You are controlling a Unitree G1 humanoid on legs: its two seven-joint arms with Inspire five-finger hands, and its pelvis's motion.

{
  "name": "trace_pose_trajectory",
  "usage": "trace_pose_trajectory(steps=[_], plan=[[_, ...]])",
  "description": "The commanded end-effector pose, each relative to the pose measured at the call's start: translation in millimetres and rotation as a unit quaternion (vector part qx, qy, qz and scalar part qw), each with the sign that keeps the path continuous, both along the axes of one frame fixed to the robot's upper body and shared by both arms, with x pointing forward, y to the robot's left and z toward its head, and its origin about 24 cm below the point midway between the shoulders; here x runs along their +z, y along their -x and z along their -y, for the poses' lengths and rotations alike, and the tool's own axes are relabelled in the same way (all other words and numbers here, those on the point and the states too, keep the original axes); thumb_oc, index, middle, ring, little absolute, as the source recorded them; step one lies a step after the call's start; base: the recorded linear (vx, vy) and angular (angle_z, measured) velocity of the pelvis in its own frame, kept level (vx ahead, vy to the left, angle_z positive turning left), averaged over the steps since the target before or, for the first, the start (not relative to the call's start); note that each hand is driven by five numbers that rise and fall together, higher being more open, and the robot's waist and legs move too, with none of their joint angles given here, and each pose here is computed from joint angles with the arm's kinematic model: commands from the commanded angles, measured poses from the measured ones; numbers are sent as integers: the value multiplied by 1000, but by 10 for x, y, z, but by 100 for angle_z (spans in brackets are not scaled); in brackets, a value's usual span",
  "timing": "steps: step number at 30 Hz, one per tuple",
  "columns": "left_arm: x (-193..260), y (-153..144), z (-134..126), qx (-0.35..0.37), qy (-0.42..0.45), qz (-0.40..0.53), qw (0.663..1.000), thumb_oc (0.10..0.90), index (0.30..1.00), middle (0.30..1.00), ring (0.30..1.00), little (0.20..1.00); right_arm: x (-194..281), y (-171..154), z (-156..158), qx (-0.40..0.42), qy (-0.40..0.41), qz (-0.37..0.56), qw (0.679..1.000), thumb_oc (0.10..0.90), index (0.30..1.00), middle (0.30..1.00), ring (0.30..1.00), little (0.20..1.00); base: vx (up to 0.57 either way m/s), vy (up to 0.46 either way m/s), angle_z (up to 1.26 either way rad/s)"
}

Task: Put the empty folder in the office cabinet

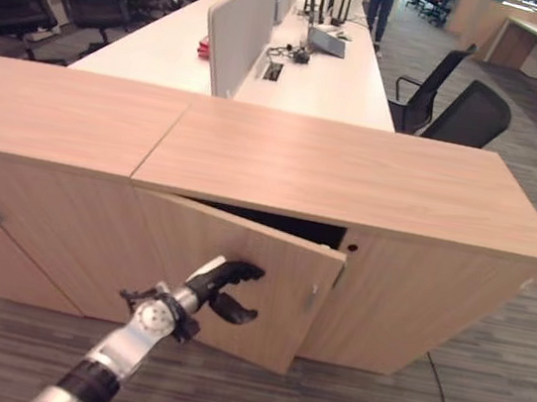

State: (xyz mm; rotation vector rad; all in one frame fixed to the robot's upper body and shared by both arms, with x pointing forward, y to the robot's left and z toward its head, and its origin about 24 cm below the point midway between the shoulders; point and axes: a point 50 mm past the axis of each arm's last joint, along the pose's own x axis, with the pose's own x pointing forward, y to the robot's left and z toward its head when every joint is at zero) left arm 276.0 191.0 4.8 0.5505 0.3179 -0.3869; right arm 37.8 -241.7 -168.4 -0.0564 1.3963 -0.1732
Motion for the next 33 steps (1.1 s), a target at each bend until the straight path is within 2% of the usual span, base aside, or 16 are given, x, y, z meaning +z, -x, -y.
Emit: trace_pose_trajectory(steps=[1,3,9,10,13,16,21,22,25,29,33], plan=[[768,-529,243,5,86,176,981,800,900,900,900,900,35,414,210,4,30,-75,997,800,900,900,900,900,39,-54,-18],[805,-557,225,24,117,179,977,800,900,900,900,900,44,447,238,0,34,-79,996,800,900,900,900,900,8,-75,-8],[816,-527,62,60,113,198,972,800,900,900,900,900,55,361,272,15,42,-66,997,800,900,900,900,900,-21,-36,-30],[724,-454,-75,89,97,196,972,800,900,900,900,900,52,298,259,32,44,-60,997,800,900,900,900,900,-7,-19,-72],[630,-390,-209,116,78,189,972,800,900,900,900,900,43,254,223,41,41,-52,997,800,900,900,900,900,2,-17,-56],[258,-167,-550,189,33,132,973,800,900,900,900,900,26,194,154,55,32,-45,997,800,900,900,900,900,9,68,-54],[59,-8,-953,305,64,98,945,800,900,900,900,900,31,121,168,63,31,-44,997,800,900,900,900,900,-11,111,-33],[60,-9,-954,305,65,98,945,800,900,900,900,900,31,120,168,63,31,-44,997,800,900,900,900,900,-49,121,12],[-22,133,-1254,363,78,73,926,800,900,900,900,900,41,86,200,69,32,-48,996,800,900,900,900,900,-57,129,-5],[-191,289,-1366,398,103,36,911,800,900,900,900,900,34,102,183,67,27,-54,996,800,900,900,900,900,-25,57,-14],[-737,696,-1283,428,114,-90,892,800,900,900,900,900,18,128,142,44,20,-56,997,800,900,900,900,900,29,34,7]])
